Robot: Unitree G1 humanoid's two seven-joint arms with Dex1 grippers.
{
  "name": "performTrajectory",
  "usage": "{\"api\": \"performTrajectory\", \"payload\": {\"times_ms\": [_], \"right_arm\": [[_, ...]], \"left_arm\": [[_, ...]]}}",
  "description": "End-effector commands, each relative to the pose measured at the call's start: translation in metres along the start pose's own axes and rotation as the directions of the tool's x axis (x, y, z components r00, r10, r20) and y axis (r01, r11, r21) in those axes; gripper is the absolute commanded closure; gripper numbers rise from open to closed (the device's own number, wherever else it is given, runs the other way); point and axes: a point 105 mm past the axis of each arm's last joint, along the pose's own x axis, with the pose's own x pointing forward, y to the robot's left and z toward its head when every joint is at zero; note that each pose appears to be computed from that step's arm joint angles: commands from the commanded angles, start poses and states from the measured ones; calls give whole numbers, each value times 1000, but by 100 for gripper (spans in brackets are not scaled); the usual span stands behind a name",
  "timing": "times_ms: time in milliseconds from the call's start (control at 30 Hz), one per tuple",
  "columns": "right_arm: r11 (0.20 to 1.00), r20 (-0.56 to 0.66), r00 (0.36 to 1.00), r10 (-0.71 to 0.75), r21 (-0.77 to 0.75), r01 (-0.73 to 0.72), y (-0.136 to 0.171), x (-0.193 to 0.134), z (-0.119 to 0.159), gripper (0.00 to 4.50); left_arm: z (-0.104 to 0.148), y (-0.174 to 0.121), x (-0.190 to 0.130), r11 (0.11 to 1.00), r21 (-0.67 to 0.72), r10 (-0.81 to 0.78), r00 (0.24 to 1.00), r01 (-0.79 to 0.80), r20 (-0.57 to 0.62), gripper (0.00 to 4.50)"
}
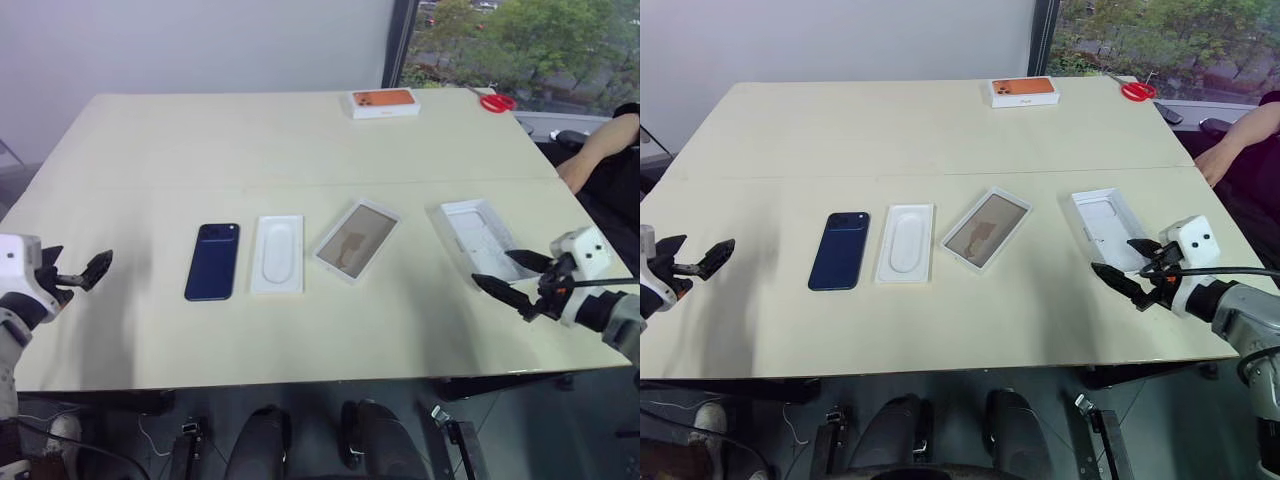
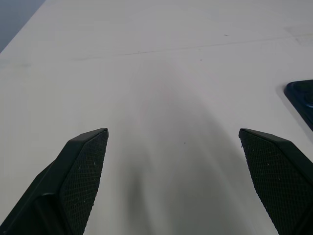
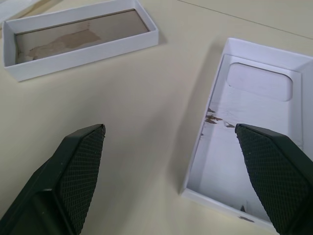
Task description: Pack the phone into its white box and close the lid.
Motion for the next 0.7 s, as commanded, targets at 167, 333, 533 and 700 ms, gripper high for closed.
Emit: {"api": "performTrajectory", "payload": {"times_ms": [167, 333, 533, 700], "right_arm": [[997, 52, 998, 32, -72, -29, 5, 5, 22, 5], [993, 49, 996, 69, -99, -64, 16, 12, 25, 5], [988, 80, 990, 112, -112, -103, 30, 30, 35, 5], [987, 137, 980, 145, -93, -132, 42, 37, 48, 5]], "left_arm": [[21, -4, 2, 1000, 26, -9, 998, 8, 68, 0], [25, -11, 3, 999, 23, -28, 996, 26, 81, 0], [41, -72, 24, 986, -40, -157, 977, 164, 145, 0], [53, -112, 41, 964, -79, -239, 958, 254, 160, 0]]}}
